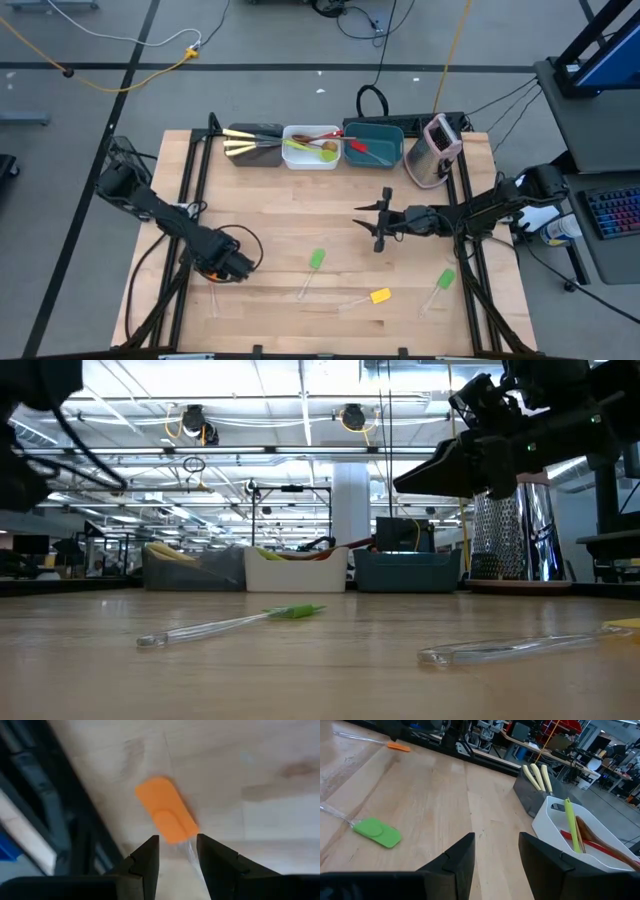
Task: Pick & Place Kitchen Items
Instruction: Put the orange spatula into the blue bin
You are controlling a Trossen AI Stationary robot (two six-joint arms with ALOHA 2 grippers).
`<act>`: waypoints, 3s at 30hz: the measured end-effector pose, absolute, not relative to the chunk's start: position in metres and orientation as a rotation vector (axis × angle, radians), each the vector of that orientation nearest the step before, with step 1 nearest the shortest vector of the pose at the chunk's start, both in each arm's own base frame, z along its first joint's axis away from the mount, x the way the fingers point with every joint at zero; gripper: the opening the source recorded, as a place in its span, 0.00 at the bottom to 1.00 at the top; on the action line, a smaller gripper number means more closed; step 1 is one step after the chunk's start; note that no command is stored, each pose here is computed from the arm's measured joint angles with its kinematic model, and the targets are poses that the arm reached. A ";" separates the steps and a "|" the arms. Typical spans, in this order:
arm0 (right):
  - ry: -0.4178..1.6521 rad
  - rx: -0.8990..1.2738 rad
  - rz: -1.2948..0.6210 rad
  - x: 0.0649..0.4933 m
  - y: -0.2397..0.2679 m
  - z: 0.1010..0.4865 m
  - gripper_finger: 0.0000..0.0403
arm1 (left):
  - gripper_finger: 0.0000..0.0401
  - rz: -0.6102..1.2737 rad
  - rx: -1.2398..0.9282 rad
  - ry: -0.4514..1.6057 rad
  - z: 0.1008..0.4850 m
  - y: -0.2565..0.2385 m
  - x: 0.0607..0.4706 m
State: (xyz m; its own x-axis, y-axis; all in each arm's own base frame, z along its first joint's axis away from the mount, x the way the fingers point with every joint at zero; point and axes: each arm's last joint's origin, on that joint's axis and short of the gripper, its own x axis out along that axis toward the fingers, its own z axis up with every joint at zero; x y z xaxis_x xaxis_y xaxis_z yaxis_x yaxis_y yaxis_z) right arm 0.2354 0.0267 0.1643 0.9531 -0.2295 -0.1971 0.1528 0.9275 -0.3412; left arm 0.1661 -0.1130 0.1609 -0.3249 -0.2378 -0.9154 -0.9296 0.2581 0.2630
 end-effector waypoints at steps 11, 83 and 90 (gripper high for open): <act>0.236 -0.329 -0.198 0.235 0.027 0.164 0.36 | 0.34 1.068 -1.160 1.726 0.131 -0.108 0.156; 0.268 -0.244 -0.204 0.234 0.027 0.160 0.36 | 0.21 1.074 -1.100 1.478 0.127 -0.137 0.141; 0.268 -0.244 -0.204 0.234 0.027 0.160 0.36 | 0.21 1.081 -1.107 1.468 0.127 -0.136 0.142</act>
State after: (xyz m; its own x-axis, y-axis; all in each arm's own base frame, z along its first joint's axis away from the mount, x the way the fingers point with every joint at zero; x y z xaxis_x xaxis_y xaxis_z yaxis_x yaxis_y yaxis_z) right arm 0.2345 0.0267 0.1604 0.9441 -0.2303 -0.2359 0.1659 0.9502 -0.2637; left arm 0.1417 -0.1365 0.1270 -0.1200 -0.1189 -0.9856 -0.9765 0.1934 0.0956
